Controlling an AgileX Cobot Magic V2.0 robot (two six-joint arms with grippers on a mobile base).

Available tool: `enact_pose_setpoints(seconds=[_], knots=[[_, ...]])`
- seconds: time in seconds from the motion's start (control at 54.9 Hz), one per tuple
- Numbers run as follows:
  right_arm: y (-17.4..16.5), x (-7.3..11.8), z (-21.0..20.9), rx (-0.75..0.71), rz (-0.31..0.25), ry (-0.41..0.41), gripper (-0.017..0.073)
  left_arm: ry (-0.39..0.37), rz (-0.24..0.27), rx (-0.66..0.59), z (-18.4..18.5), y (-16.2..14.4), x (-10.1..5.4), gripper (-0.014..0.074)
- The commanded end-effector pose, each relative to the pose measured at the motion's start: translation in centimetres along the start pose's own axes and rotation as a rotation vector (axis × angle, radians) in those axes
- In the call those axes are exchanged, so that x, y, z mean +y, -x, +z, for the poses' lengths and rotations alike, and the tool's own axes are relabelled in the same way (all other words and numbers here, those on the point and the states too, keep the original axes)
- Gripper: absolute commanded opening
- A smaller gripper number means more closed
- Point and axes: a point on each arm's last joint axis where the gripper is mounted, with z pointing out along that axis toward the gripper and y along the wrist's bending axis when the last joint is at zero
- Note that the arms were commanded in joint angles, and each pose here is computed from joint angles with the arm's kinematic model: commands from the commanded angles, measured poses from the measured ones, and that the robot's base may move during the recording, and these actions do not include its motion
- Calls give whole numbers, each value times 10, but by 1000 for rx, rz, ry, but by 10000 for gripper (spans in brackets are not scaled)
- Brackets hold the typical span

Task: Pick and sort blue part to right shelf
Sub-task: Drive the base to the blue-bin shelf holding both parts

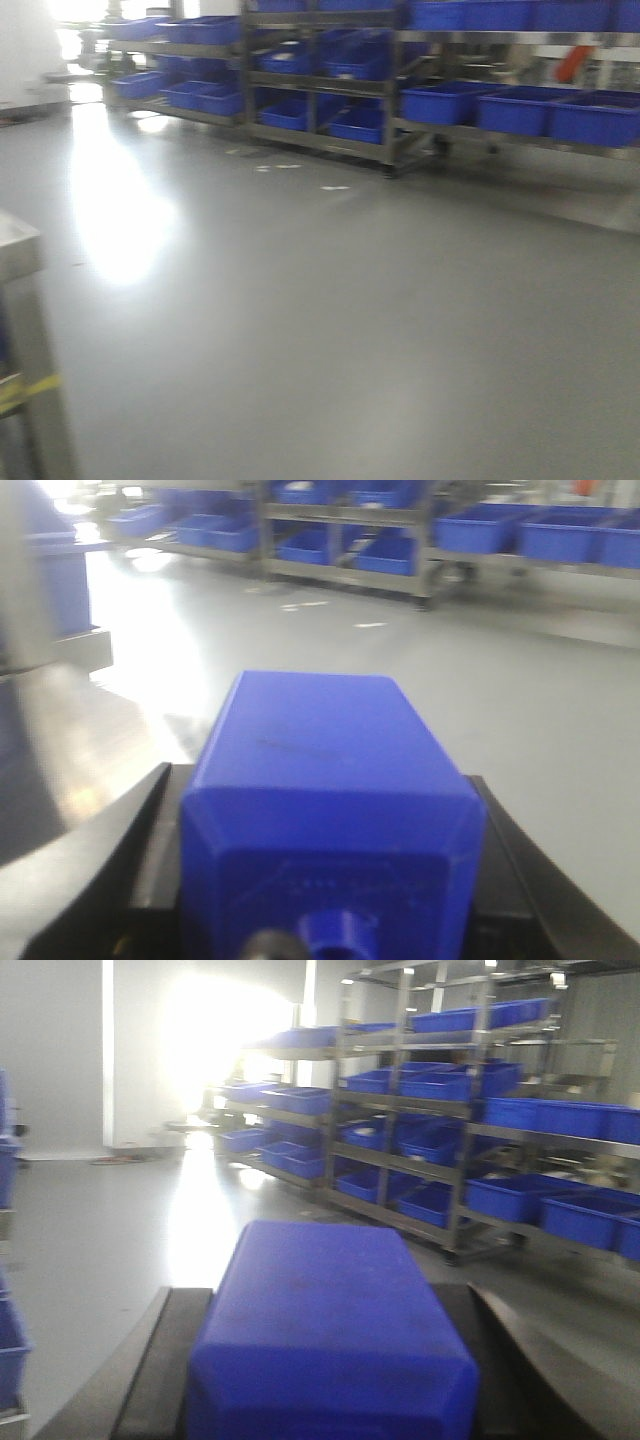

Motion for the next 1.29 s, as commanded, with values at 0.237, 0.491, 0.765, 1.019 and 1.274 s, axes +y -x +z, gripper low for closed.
enact_pose_setpoints(seconds=[0.237, 0.491, 0.765, 1.019, 1.274], knots=[[15, 3, 0, -88, -28, 27, 206, -24, -2, -93, -2, 16, -1, 279], [15, 3, 0, -89, -28, 28, 206, -24, -2, -93, -2, 16, -1, 279], [15, 3, 0, -90, -28, 28, 206, -24, -2, -93, -2, 16, -1, 279], [15, 3, 0, -92, -28, 29, 206, -24, -2, -93, -2, 16, -1, 279], [15, 3, 0, -92, -28, 29, 206, -24, -2, -93, -2, 16, -1, 279]])
